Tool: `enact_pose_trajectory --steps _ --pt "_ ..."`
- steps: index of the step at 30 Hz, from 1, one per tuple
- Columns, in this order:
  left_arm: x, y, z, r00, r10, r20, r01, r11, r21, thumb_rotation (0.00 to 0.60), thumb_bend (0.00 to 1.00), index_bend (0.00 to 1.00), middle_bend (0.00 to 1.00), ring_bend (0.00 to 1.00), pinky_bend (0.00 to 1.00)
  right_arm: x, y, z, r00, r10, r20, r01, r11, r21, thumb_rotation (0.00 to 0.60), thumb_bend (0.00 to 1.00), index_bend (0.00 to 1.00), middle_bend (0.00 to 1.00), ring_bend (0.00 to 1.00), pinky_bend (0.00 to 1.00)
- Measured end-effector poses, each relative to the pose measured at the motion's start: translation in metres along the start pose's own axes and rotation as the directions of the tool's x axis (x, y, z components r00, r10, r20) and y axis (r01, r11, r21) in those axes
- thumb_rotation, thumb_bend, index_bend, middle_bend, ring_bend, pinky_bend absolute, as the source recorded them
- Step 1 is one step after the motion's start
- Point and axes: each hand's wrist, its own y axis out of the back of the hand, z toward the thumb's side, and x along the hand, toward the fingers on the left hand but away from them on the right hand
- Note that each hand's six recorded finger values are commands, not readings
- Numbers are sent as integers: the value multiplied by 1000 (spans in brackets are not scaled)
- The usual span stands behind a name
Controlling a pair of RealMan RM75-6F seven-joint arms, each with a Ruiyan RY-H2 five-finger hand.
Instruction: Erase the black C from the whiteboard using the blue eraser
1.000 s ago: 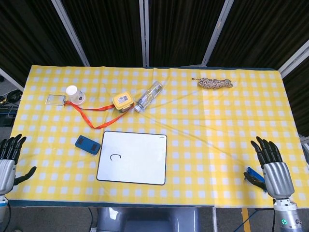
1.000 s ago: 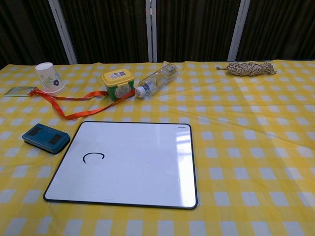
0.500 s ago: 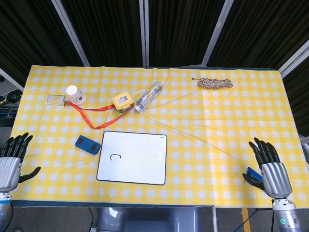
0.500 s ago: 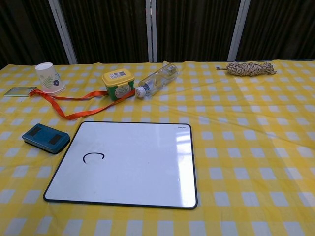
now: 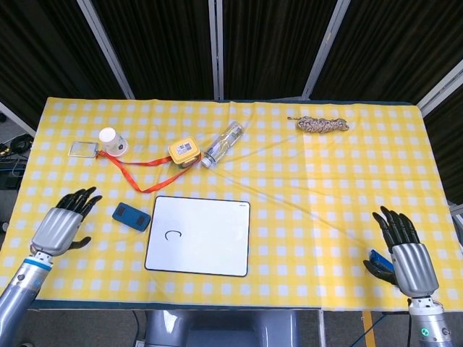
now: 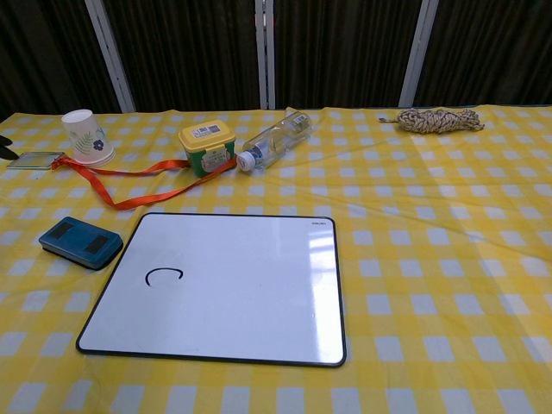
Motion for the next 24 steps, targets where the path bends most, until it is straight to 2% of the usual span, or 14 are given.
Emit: enact_pose_trajectory --steps 9,24 --pt "44 -12 32 992 -107 66 99 988 119 600 267 189 66 111 181 0 -1 -2 1000 7 6 -7 1000 -8 600 64 24 0 0 0" --pt "74 -30 71 977 -185 103 166 971 170 600 280 239 108 142 206 -1 1 -5 1000 7 17 -7 1000 -20 600 64 24 0 0 0"
